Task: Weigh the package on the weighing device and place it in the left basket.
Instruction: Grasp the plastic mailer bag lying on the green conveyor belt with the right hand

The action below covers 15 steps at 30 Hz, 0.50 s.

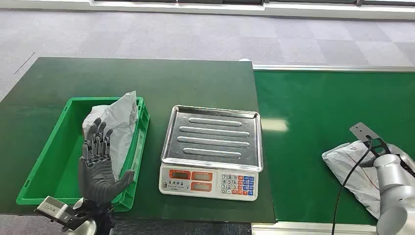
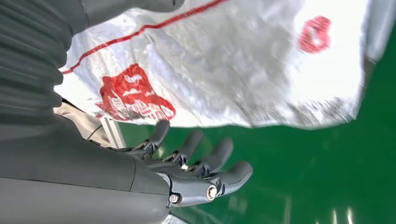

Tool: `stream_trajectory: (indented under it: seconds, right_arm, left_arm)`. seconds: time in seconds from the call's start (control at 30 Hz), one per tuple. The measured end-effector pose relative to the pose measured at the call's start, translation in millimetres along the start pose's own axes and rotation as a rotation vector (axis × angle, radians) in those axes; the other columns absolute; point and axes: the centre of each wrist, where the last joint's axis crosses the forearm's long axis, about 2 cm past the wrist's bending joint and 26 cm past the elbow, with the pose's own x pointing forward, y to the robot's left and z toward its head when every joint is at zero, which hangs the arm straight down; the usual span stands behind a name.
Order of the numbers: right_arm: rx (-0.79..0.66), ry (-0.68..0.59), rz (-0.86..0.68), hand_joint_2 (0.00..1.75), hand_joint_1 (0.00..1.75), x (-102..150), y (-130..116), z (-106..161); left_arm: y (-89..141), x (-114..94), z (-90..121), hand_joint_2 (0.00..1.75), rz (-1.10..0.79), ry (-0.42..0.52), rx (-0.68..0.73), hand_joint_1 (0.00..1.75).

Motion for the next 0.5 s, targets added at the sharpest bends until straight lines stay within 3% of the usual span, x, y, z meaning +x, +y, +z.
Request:
stream_trajectory:
  seconds: [0.3,0.43,0.5]
  right_arm:
    - [0.202,0.044,0.065,1.75,0.00,-22.0,16.3,-4.3]
    - [0.249,0.059,0.078,1.75,1.75,-29.8,22.8,-5.4]
    - [0.260,0.063,0.081,1.75,1.75,-31.6,24.7,-5.7]
  left_arm:
    - [-0.2,-2.6,1.0,1.75,0.004,0.010,-0.001,0.00]
    - [-0.3,-2.9,0.2,1.75,0.007,0.009,-0.005,0.00]
    - [-0.4,-3.3,-0.4,1.75,0.009,0.009,-0.007,0.00]
